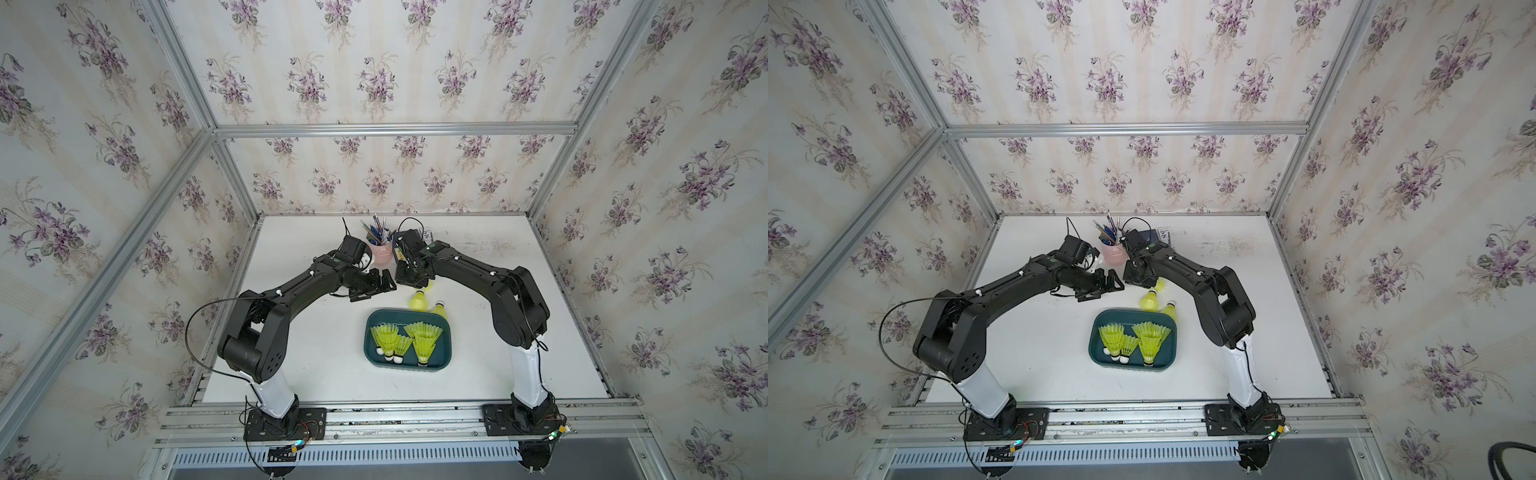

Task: Put the shuttlecocks into the storage box
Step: Pick up the shuttlecock at the center of the board.

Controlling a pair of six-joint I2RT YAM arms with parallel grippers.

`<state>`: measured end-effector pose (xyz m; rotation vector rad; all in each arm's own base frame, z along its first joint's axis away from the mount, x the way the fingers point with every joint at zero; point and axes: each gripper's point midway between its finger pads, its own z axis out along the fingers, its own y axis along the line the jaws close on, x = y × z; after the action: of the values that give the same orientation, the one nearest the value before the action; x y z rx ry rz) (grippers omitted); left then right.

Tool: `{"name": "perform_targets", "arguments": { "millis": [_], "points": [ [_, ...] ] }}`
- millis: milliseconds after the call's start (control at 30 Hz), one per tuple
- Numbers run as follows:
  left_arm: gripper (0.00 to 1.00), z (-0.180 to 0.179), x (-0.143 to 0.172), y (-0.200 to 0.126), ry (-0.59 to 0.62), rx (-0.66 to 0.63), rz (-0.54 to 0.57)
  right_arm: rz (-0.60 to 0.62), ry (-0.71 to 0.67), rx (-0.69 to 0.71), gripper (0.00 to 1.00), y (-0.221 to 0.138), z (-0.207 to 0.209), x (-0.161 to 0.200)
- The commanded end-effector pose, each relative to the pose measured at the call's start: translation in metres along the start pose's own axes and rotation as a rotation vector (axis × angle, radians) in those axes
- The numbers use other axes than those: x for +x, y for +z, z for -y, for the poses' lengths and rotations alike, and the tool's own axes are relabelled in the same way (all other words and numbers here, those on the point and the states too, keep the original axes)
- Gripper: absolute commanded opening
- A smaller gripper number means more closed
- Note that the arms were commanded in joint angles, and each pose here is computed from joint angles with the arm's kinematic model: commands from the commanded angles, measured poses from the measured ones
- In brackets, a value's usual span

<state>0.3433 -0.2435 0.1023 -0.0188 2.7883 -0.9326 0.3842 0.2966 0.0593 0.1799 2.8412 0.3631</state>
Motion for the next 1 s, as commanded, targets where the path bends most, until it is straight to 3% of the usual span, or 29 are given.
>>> {"name": "perform_targets", "arguments": {
  "millis": [0, 333, 967],
  "points": [
    [0.99, 0.007, -0.006, 0.004, 0.029, 0.039, 0.004, 0.009, 0.011, 0.028, 0.41, 0.005, 0.009, -0.005],
    [0.99, 0.005, -0.004, 0.01, 0.025, 0.041, -0.016, 0.019, 0.024, 0.074, 0.41, 0.013, 0.028, -0.012],
    [0.99, 0.004, -0.002, 0.014, 0.039, 0.05, -0.035, 0.016, 0.004, 0.062, 0.38, 0.034, 0.024, -0.019]
  ]
}}
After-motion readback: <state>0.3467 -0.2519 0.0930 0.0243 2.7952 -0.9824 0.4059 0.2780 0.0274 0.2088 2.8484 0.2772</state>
